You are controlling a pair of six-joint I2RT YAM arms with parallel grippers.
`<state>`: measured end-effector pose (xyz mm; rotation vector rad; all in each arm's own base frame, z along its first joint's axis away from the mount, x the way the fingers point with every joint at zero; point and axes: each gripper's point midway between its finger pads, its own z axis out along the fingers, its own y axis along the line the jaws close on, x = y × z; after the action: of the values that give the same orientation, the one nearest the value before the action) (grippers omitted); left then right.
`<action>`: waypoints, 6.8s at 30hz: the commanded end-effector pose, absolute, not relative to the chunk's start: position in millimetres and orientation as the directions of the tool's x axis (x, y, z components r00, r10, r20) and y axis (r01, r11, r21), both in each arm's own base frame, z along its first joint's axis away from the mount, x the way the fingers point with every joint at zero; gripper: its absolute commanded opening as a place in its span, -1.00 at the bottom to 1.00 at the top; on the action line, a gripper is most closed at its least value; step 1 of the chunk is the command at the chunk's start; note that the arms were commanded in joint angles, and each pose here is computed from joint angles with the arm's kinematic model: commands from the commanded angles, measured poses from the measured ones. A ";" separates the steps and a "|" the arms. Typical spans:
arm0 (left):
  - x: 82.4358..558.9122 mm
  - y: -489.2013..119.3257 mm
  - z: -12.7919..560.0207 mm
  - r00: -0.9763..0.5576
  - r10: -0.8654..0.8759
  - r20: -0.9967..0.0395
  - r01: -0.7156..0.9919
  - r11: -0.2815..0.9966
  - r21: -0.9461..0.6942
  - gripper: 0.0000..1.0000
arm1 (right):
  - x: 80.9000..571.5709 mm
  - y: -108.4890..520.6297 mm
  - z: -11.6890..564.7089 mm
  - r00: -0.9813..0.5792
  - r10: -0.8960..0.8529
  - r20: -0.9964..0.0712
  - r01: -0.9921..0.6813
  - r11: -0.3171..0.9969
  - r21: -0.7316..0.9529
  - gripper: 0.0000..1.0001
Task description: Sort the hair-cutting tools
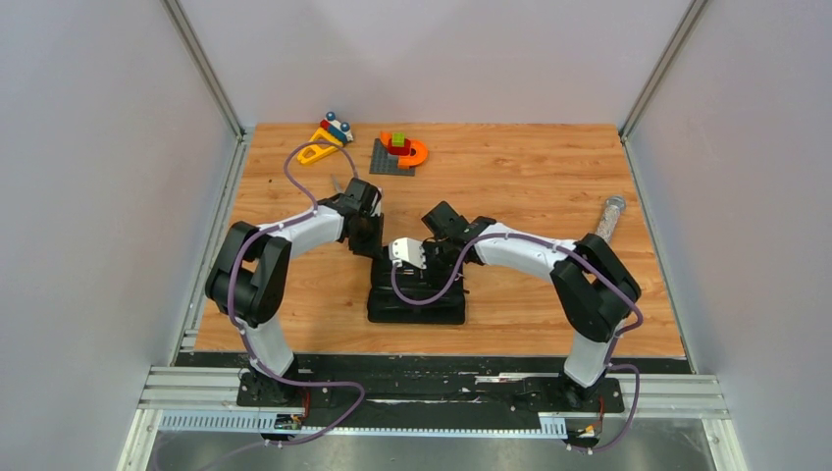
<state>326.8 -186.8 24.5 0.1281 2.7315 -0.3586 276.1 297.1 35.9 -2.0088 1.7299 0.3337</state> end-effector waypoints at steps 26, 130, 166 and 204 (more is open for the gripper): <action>301.4 -183.2 30.0 -0.935 -0.029 -0.354 0.075 0.958 -0.276 -0.08 | 282.7 262.4 45.4 0.122 -0.837 -0.534 -0.986 -0.040 -0.164 -0.44; 428.3 -84.8 14.0 -0.936 -0.168 -0.310 -0.164 0.986 -0.040 -0.53 | 314.4 101.5 198.2 -0.416 0.094 -0.904 0.006 0.995 0.101 1.00; 327.1 -142.0 109.2 -0.796 0.222 -0.563 0.359 0.922 -0.145 -1.00 | 306.9 168.0 163.2 -0.615 0.112 -0.781 -0.203 0.934 0.294 0.90; 285.5 -192.5 38.6 -0.458 0.883 -0.097 0.871 0.468 0.150 -1.00 | 283.8 194.8 92.5 -0.813 0.104 -0.573 -0.172 0.897 0.407 0.81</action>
<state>275.4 -196.3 34.2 1.4678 2.5641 0.0255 275.0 187.3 86.7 -0.0596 2.4892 0.5491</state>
